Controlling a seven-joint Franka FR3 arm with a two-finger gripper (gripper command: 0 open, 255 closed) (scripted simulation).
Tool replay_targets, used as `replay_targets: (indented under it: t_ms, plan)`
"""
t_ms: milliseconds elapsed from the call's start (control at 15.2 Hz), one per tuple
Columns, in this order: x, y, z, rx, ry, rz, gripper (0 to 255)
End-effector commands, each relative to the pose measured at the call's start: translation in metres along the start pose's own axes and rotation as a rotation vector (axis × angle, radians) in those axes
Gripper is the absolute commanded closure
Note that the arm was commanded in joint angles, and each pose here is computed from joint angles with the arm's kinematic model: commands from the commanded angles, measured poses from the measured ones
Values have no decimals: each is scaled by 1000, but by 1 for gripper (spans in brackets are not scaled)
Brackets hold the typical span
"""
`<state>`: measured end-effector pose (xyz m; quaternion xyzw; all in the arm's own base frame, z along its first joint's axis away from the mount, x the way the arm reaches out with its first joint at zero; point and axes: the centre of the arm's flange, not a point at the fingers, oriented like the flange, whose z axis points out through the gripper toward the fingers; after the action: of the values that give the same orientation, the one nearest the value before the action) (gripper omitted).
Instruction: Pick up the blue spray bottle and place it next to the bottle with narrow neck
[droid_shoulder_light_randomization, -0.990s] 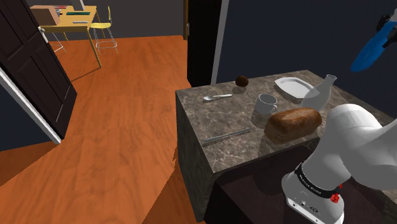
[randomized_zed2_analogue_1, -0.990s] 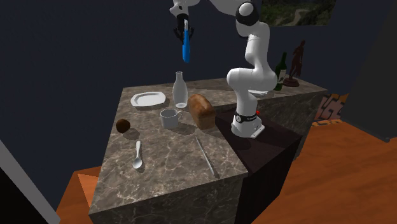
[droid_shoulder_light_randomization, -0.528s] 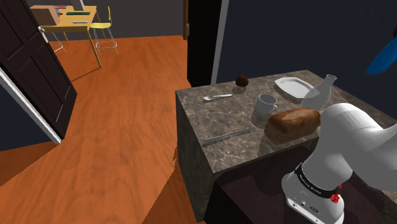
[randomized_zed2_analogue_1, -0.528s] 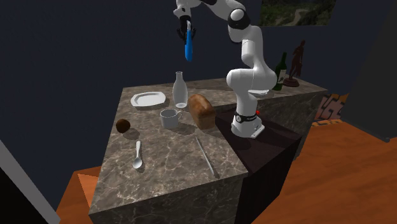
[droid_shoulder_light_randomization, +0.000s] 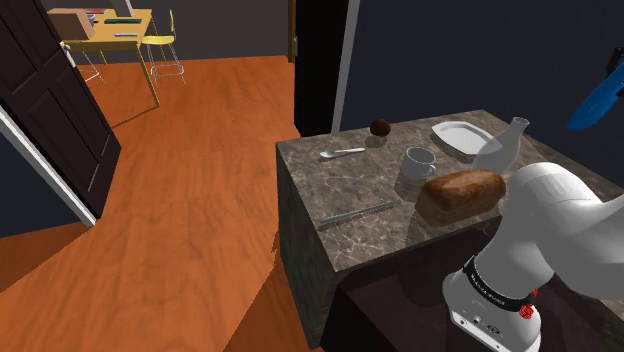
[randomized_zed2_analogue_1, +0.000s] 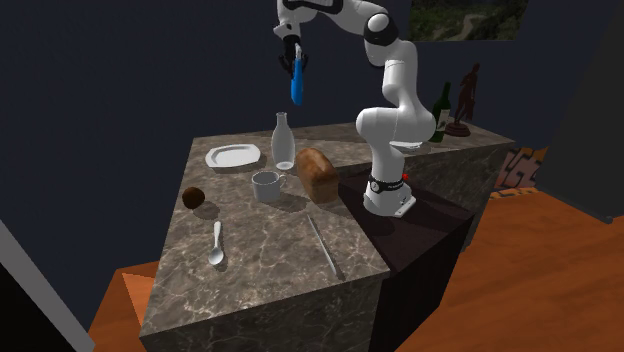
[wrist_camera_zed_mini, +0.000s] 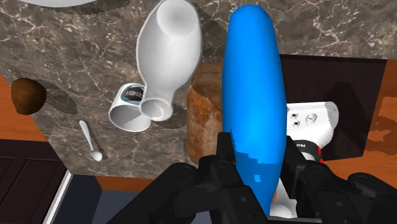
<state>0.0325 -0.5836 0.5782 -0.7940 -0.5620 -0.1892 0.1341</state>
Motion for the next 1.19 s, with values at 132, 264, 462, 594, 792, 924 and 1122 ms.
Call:
replay_targets:
  t_ms: [132, 264, 462, 594, 792, 924, 1122]
  plan:
    - [-10, 0, 19, 0, 0, 0, 255]
    - [-15, 0, 29, 0, 0, 0, 255]
    - [-22, 0, 43, 0, 0, 0, 255]
    - [-27, 0, 52, 0, 0, 0, 255]
    - [-34, 0, 66, 0, 0, 0, 255]
    - [-39, 0, 76, 0, 0, 0, 255]
    - [-46, 0, 90, 0, 0, 0, 255]
